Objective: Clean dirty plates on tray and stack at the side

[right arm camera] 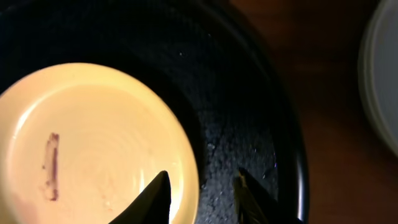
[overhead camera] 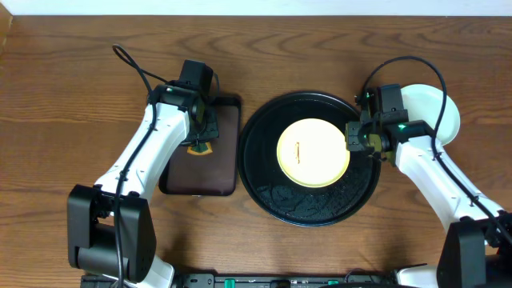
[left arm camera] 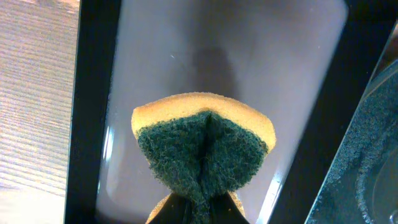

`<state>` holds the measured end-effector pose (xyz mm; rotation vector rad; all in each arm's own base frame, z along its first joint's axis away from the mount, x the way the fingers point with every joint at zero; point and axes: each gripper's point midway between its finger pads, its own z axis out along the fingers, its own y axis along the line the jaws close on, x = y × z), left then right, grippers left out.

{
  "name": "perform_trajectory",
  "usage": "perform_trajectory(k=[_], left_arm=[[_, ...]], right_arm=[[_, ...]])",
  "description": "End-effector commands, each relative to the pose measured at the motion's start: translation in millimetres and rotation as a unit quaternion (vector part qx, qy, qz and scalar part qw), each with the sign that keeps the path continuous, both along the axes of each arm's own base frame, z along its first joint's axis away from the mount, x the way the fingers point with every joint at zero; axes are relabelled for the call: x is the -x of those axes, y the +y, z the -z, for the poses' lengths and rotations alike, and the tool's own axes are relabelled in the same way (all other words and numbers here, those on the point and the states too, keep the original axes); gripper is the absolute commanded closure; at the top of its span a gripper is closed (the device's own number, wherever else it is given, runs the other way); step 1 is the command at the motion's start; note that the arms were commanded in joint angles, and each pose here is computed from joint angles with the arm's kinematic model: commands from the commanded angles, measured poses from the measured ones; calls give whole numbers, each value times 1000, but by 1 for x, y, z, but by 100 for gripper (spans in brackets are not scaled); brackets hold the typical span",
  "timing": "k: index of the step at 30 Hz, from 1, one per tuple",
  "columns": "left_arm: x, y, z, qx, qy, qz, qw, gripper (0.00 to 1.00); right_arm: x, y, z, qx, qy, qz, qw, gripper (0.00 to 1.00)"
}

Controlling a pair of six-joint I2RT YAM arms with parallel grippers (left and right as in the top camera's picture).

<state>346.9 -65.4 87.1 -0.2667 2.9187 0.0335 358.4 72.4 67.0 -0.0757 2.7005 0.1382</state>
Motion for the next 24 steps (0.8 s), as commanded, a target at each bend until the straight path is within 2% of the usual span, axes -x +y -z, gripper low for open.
perform_trajectory(k=[1,5,9,19,24], left_arm=[[4,-3,4,-5,7,11,1000,92],[3,-5,4,-4,5,14,1000,92],[3,-5,4,-5,5,14,1000,92],[3,-5,4,-5,5,14,1000,92],[3,-5,4,-5,5,14,1000,92]], right_arm=[[-3,3,15,9,13,-46,999,69],[-1,17,26,-27,29,-63,997,71],[3,15,32,-20,38,-66,997,82],[4,5,52,4,38,-55,998,80],[7,12,52,-13,43,-63,997,85]])
